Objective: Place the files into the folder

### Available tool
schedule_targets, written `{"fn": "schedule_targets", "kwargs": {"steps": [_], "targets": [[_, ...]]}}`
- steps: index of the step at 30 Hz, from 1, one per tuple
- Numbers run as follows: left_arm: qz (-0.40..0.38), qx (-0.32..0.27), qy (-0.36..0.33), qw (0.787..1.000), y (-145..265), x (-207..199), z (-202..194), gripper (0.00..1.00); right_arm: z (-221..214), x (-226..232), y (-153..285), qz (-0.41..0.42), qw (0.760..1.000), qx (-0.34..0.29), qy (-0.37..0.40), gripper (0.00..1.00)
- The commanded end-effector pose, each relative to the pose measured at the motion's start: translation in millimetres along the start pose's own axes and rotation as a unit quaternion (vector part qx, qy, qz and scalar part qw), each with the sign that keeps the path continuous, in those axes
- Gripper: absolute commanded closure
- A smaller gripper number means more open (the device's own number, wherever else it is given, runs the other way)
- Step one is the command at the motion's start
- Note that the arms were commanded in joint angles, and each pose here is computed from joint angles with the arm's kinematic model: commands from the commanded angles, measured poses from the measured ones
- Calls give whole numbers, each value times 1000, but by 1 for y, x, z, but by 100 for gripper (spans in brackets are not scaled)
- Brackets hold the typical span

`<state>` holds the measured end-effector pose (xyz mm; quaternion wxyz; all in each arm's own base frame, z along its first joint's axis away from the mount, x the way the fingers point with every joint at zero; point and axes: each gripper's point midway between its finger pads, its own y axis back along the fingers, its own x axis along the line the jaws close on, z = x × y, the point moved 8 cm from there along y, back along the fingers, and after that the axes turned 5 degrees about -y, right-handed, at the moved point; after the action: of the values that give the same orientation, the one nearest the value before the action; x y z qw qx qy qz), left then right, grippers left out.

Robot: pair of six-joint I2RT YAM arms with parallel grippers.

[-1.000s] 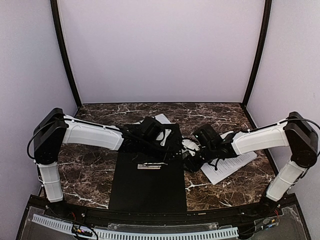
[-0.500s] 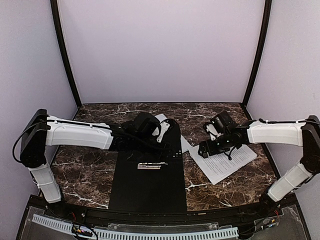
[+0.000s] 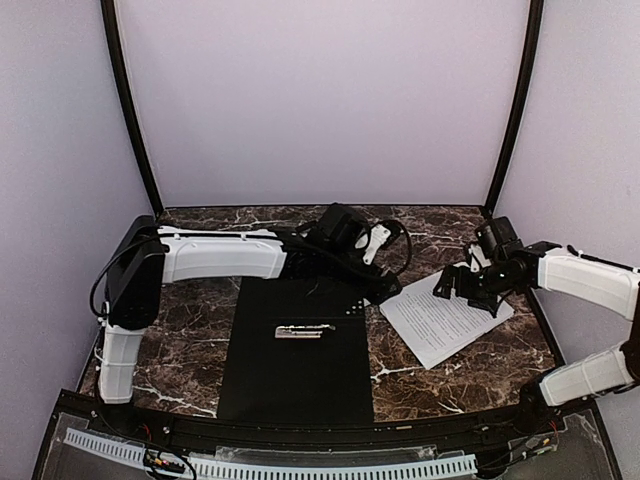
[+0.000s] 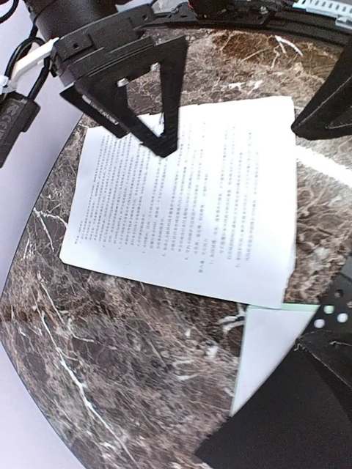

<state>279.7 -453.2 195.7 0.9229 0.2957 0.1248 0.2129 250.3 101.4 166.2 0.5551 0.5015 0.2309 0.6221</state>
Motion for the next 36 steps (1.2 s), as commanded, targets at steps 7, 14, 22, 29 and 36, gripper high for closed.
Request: {"fn": "schedule_targets", "kwargs": {"steps": [7,14,22,29,36], "targets": [[-90,40,24,995,-86,9,14,7,-38,-34,9,22,989,47,-139,1],[-106,24,119,987,-119,55,2,9,-61,-46,5,25,981,71,-180,1],[-113,46,157,980,-133,71,-17,14,-84,-57,-1,23,972,90,-217,1],[-121,84,164,975,-136,67,-34,20,-90,-61,-10,31,965,88,-244,1],[-130,132,153,971,-134,50,-53,35,-89,-64,-19,42,953,63,-292,1]]}}
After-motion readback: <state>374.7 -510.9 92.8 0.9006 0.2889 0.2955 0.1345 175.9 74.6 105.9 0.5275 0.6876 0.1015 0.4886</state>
